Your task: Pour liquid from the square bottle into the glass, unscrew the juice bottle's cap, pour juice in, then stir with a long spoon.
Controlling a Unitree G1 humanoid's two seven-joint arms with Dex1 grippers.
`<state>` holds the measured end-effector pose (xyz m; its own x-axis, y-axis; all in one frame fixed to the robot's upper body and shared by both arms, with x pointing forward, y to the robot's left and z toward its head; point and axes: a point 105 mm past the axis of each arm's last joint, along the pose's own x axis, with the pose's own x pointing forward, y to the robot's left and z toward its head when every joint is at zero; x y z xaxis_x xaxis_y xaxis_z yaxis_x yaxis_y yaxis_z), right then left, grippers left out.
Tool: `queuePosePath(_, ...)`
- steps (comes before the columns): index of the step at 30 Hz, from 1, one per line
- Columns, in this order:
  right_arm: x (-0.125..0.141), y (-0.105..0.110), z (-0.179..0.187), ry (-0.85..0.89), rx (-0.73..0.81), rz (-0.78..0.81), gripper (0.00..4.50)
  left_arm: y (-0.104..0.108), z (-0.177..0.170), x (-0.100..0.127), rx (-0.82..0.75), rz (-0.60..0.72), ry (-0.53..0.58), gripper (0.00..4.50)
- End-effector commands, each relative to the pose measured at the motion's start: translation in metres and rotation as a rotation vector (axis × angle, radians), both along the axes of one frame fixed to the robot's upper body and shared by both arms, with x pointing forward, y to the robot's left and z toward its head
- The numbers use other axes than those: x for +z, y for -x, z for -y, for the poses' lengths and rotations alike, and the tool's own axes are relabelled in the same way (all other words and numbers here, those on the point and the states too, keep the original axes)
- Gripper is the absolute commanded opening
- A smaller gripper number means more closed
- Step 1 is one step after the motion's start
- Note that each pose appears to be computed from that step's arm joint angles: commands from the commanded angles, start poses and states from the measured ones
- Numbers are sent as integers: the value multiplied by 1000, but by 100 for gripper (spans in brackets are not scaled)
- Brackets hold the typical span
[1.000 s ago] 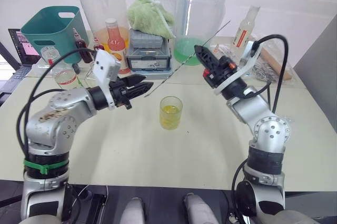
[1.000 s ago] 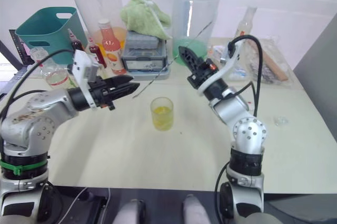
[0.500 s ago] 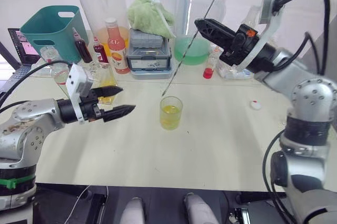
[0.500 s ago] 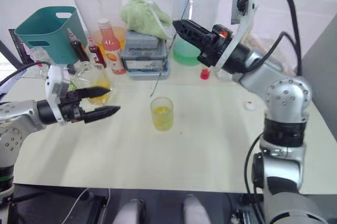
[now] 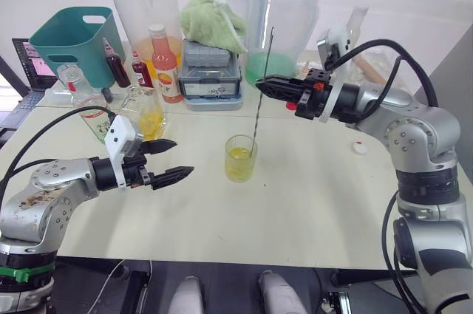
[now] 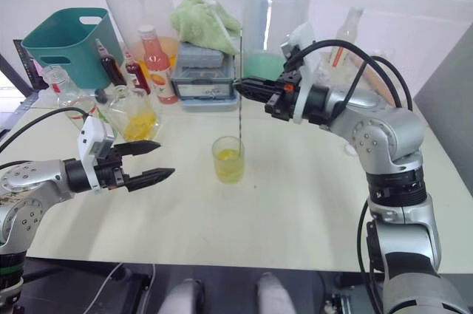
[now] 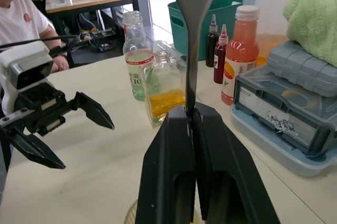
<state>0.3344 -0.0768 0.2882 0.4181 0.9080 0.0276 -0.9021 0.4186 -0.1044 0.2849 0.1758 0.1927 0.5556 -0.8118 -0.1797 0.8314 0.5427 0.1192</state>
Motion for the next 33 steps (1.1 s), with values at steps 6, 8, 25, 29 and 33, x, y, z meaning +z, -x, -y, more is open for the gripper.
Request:
queuePosePath(6,-7,10,-7,42,64,36,0,1,6,7,-13,44,-7,449)
queuePosePath(8,-8,17,-13,21,106,8,0,-1,5,8,-8,49,-8,449)
queuePosePath(25,-8,-4,-44,-49,44,130,0,-5,13,7,9,68,-15,449)
queuePosePath(29,-11,-11,-44,22,20,188,0,-5,14,7,8,70,-10,449)
queuePosePath(33,-21,-9,-35,109,35,162,0,-4,18,6,0,72,-13,449)
